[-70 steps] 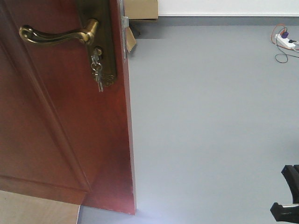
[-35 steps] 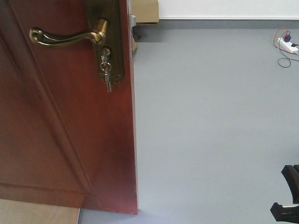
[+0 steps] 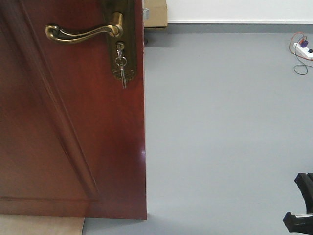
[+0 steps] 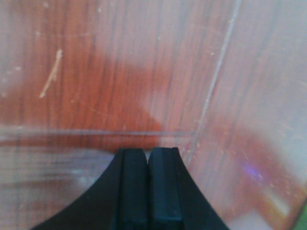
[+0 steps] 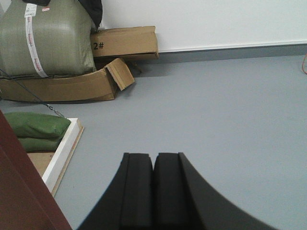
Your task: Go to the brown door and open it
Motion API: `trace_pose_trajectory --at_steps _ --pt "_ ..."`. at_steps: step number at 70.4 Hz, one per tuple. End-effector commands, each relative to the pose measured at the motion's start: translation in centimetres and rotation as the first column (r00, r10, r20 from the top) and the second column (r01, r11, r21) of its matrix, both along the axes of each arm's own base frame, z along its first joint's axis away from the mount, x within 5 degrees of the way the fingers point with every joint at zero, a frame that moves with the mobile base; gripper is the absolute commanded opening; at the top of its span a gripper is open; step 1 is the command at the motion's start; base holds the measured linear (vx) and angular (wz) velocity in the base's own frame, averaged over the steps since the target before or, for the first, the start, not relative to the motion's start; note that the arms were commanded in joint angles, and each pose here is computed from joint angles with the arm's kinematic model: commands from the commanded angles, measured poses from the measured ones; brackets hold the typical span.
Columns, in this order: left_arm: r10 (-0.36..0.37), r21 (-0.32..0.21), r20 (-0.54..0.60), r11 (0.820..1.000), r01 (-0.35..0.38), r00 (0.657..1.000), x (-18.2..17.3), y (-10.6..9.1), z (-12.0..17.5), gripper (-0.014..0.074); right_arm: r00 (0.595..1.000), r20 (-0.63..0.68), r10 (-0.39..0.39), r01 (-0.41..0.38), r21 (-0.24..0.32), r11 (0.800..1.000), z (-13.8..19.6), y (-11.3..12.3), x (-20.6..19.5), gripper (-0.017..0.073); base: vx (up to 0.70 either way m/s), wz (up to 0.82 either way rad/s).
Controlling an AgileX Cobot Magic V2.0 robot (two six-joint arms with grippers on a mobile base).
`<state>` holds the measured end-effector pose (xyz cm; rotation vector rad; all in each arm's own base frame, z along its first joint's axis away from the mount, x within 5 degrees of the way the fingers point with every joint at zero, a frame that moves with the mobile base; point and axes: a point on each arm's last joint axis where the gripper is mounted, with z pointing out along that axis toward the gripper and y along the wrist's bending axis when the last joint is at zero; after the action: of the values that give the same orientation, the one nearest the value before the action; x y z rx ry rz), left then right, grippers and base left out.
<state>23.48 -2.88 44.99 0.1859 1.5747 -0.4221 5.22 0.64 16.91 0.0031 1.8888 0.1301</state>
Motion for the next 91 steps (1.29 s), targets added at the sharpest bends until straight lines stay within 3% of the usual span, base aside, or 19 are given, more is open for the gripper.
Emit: trace_pose_trajectory --at_steps 1,56,68,77,84,87,88,91 --pt "0.017 -0.042 0.057 0.999 -0.015 0.998 -0.7 0.0 1.6 0.0017 0.995 0.095 -0.006 0.007 -0.011 1.000 0.7 -0.1 0.1 0.0000 0.05 0.00" --pt "0.029 -0.039 0.057 0.999 -0.027 0.998 -0.6 0.1 1.6 0.0017 0.995 0.095 -0.006 0.007 -0.011 1.000 0.7 -0.1 0.1 0.0000 0.01 0.00" --pt "0.055 0.046 0.047 0.997 -0.058 0.997 -0.5 0.4 1.3 0.0017 0.995 0.095 -0.006 0.007 -0.011 1.000 0.7 -0.1 0.1 0.0000 0.00 0.00" --pt "0.132 0.038 0.009 0.991 -0.132 0.991 -0.4 1.0 1.0 0.0017 0.995 0.095 -0.006 0.007 -0.011 1.000 0.7 -0.1 0.1 0.0000 0.00 0.00" --pt "0.237 -0.025 -0.001 0.971 -0.237 0.971 -0.2 1.9 1.1 0.0017 0.995 0.095 -0.006 0.007 -0.011 1.000 0.7 -0.1 0.1 0.0000 0.00 0.00" --pt "0.270 -0.009 0.012 0.963 -0.269 0.963 -0.1 2.1 1.2 0.0017 0.995 0.095 -0.006 0.007 -0.011 1.000 0.7 -0.1 0.1 0.0000 0.00 0.00" --pt "0.282 -0.029 0.015 0.959 -0.282 0.959 -0.1 2.1 1.3 0.0017 0.995 0.095 -0.006 0.007 -0.011 1.000 0.7 -0.1 0.1 0.0000 0.00 0.00" --pt "0.305 0.000 0.042 0.952 -0.305 0.951 -0.1 2.1 1.4 0.0017 0.995 0.095 -0.006 0.007 -0.011 1.000 0.7 -0.1 0.1 0.0000 0.00 0.00"
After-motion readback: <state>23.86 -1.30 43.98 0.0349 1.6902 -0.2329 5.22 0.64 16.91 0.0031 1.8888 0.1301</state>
